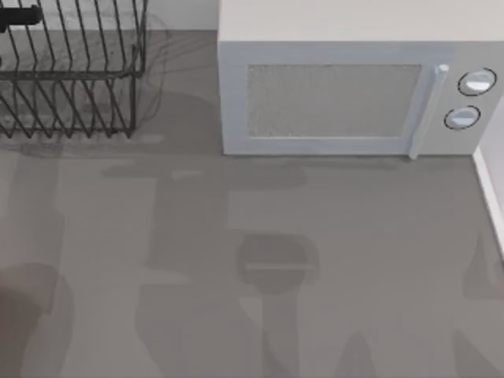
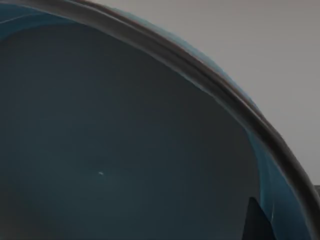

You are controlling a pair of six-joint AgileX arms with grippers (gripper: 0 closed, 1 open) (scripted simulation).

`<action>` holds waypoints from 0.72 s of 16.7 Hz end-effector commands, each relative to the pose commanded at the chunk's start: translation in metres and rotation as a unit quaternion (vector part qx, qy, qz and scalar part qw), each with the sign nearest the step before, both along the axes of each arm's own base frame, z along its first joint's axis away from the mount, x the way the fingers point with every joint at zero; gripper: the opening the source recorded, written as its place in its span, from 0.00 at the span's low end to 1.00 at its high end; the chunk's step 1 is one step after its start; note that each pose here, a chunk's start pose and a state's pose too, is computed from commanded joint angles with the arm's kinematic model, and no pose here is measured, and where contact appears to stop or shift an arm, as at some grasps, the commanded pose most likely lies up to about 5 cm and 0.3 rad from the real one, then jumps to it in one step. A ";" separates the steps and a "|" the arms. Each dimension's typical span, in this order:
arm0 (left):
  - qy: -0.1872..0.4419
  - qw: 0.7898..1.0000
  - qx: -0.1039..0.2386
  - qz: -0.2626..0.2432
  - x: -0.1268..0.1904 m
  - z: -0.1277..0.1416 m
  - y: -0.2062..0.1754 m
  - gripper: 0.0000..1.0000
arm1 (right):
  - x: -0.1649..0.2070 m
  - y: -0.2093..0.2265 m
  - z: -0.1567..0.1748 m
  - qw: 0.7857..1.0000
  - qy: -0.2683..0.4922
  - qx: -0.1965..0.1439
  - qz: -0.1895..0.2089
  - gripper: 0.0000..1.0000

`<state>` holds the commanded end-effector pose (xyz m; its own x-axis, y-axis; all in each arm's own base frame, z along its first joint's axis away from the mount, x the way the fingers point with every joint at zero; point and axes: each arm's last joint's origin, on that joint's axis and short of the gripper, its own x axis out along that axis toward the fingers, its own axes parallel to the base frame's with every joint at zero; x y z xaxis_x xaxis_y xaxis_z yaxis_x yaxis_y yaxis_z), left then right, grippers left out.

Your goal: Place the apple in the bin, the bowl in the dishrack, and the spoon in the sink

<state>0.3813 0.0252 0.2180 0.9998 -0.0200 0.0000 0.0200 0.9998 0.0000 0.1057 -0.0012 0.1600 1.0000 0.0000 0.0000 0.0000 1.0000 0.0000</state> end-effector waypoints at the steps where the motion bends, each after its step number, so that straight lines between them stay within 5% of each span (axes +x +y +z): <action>1: 0.000 1.000 0.000 0.000 0.000 0.000 0.000 0.30 | 0.000 0.000 0.000 1.000 0.000 0.000 0.000 1.00; 10: 0.000 1.000 0.000 0.000 0.000 0.000 0.000 0.98 | 0.000 0.000 0.000 1.000 0.000 0.000 0.000 1.00; 12: 0.000 1.000 0.000 0.000 0.000 0.000 0.000 1.00 | 0.000 0.000 0.000 1.000 0.000 0.000 0.000 1.00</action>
<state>0.3813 0.0252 0.2180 0.9998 -0.0200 0.0000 0.0200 0.9998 0.0000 0.1057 -0.0012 0.1600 1.0000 0.0000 0.0000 0.0000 1.0000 0.0000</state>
